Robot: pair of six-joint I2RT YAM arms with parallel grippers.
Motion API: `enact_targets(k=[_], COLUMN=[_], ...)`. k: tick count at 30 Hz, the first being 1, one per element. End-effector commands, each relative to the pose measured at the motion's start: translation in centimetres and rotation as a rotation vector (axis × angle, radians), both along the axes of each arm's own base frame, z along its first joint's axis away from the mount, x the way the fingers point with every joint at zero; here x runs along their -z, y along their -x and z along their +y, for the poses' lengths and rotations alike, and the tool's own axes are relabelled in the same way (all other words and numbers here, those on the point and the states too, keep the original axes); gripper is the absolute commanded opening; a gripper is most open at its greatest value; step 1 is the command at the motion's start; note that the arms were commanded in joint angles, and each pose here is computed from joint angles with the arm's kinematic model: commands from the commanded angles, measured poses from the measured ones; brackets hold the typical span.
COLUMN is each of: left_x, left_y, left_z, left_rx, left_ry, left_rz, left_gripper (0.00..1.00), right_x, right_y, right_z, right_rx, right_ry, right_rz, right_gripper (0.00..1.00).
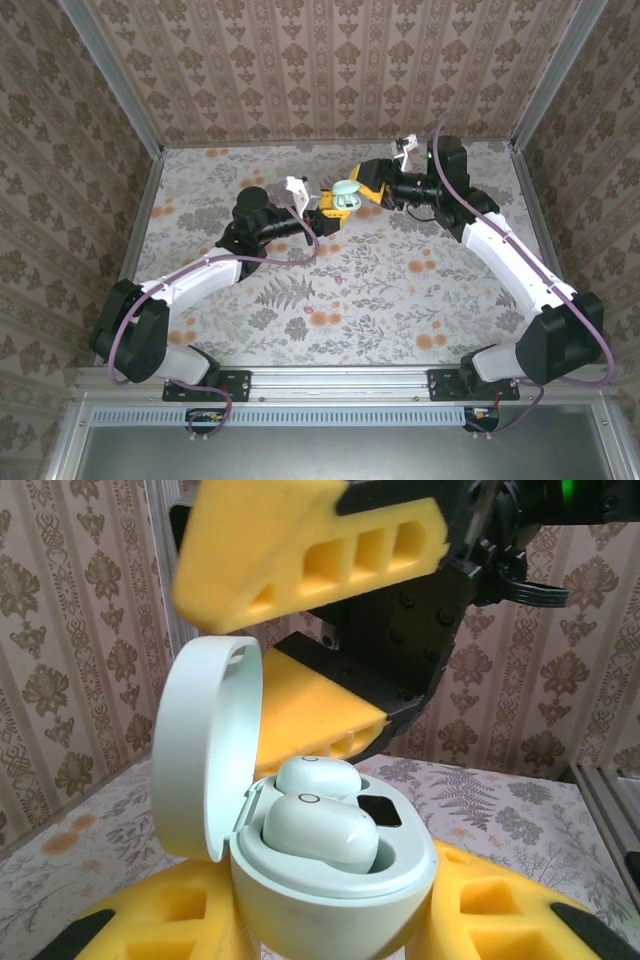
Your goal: Insert wireless bluetooth earbuds into charging case
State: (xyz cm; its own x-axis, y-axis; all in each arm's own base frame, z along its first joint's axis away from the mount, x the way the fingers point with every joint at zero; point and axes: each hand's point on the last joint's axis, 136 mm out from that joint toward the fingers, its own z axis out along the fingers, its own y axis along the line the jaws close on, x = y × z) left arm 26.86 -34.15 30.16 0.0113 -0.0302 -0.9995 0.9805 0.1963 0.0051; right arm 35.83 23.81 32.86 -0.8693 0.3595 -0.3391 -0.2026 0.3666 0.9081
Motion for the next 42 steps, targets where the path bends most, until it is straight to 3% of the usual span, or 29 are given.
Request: enact_targets(k=[1,20,33,42], left_x=[-1.3,-1.8,-2.5,-2.5], left_y=[0.5,-1.1,-1.0,-0.7], left_z=[-0.5,-0.5,-0.6,-0.6], left_rx=[0.031,-0.039,-0.019,-0.009], left_ry=[0.018,0.043,0.089,0.092], left_rz=[-0.052,-0.059,-0.051,-0.049], left_gripper=[0.31,0.3,0.31,0.31], right_x=[-0.6,0.8,0.5,0.1], right_y=[-0.7,2.3,3.7,3.1], right_z=[0.5,1.1,1.7,1.3], right_rx=[-0.008,-0.13,-0.243,-0.22], right_ry=[-0.013,0.046,-0.081,-0.122], right_rz=[-0.009,-0.001,0.025,0.036], right_gripper=[0.61,0.6,0.58,0.53])
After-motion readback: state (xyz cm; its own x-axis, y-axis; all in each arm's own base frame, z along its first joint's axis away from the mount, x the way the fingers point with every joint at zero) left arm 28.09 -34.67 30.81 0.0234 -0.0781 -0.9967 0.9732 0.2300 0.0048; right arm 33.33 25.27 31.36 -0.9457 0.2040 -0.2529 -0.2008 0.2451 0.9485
